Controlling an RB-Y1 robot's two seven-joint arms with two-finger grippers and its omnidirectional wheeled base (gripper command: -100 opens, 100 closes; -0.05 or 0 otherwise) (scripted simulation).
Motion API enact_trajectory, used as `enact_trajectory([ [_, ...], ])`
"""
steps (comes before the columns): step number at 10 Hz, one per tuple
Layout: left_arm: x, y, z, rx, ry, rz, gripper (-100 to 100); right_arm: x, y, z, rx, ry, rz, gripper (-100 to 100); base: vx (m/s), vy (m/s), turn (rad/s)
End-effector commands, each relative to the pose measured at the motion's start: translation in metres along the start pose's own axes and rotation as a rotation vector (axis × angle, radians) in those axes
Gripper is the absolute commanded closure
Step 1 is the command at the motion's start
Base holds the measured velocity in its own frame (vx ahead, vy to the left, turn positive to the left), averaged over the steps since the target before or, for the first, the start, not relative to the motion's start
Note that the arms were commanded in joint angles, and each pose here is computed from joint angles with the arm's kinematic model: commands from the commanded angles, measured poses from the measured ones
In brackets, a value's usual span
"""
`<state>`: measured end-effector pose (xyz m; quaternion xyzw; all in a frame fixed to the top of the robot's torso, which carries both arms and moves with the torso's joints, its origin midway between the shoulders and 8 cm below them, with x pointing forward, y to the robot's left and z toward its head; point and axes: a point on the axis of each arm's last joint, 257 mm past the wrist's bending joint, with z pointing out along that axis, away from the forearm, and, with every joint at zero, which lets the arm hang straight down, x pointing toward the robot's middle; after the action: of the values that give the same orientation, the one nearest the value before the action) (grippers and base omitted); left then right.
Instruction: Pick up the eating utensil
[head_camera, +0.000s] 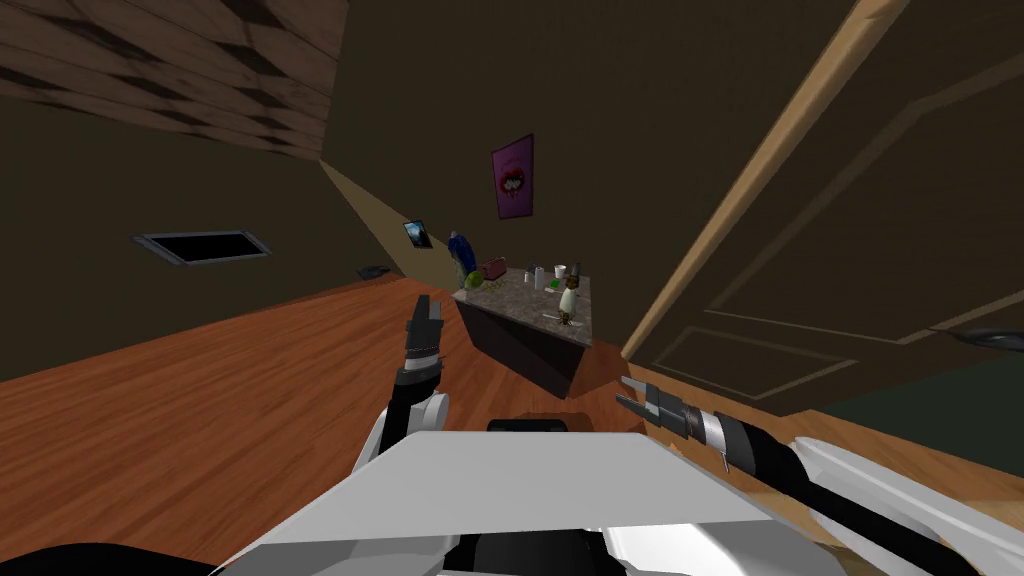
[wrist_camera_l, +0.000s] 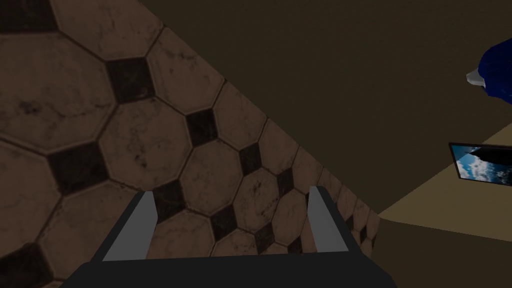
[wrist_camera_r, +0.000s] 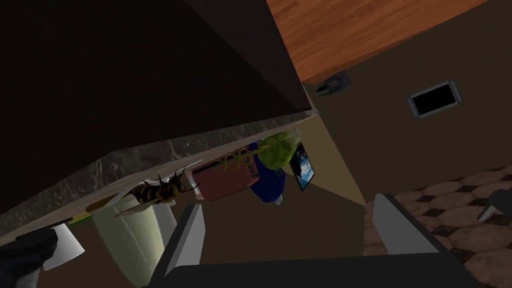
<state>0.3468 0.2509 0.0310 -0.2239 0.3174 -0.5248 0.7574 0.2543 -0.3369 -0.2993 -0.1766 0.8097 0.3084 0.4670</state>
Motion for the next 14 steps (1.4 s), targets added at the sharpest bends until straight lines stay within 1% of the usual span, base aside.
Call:
enact_trajectory([
  [1,0.000,0.000,0.000,0.000,0.000,0.000,0,0.007,-0.004,-0.007,0.001,0.045,-0.016,-100,-0.002,0.021,0.077],
  [2,0.000,0.000,0.000,0.000,0.000,0.000,0,0.022,-0.012,-0.021,0.012,0.109,-0.029,-100,0.006,0.030,0.171],
  [3,0.000,0.000,0.000,0.000,0.000,0.000,0,0.022,-0.013,-0.022,0.011,0.117,-0.034,-100,0.009,0.024,0.088],
  [4,0.000,0.000,0.000,0.000,0.000,0.000,0,0.035,-0.021,-0.037,0.024,0.181,-0.046,-100,0.023,0.035,0.144],
  [5,0.000,0.000,0.000,0.000,0.000,0.000,0,0.035,-0.021,-0.038,0.024,0.186,-0.051,-100,0.024,0.027,0.065],
  [6,0.000,0.000,0.000,0.000,0.000,0.000,0,0.047,-0.029,-0.053,0.039,0.247,-0.061,-100,0.037,0.035,0.124],
  [7,0.000,0.000,0.000,0.000,0.000,0.000,0,0.046,-0.030,-0.054,0.038,0.253,-0.066,-100,0.035,0.028,0.096],
  [9,0.000,0.000,0.000,0.000,0.000,0.000,0,0.066,-0.047,-0.085,0.074,0.367,-0.086,-100,0.080,0.046,0.191],
  [10,0.000,0.000,0.000,0.000,0.000,0.000,0,0.064,-0.049,-0.087,0.073,0.378,-0.095,-100,0.084,0.033,0.062],
  [12,0.000,0.000,0.000,0.000,0.000,0.000,0,0.078,-0.065,-0.117,0.113,0.486,-0.117,-100,0.102,0.047,0.182],
  [13,0.000,0.000,0.000,0.000,0.000,0.000,0,0.077,-0.066,-0.119,0.112,0.492,-0.123,-100,0.094,0.035,0.058],
  [14,0.000,0.000,0.000,0.000,0.000,0.000,0,0.081,-0.075,-0.134,0.132,0.545,-0.136,-100,0.077,0.030,0.100],
])
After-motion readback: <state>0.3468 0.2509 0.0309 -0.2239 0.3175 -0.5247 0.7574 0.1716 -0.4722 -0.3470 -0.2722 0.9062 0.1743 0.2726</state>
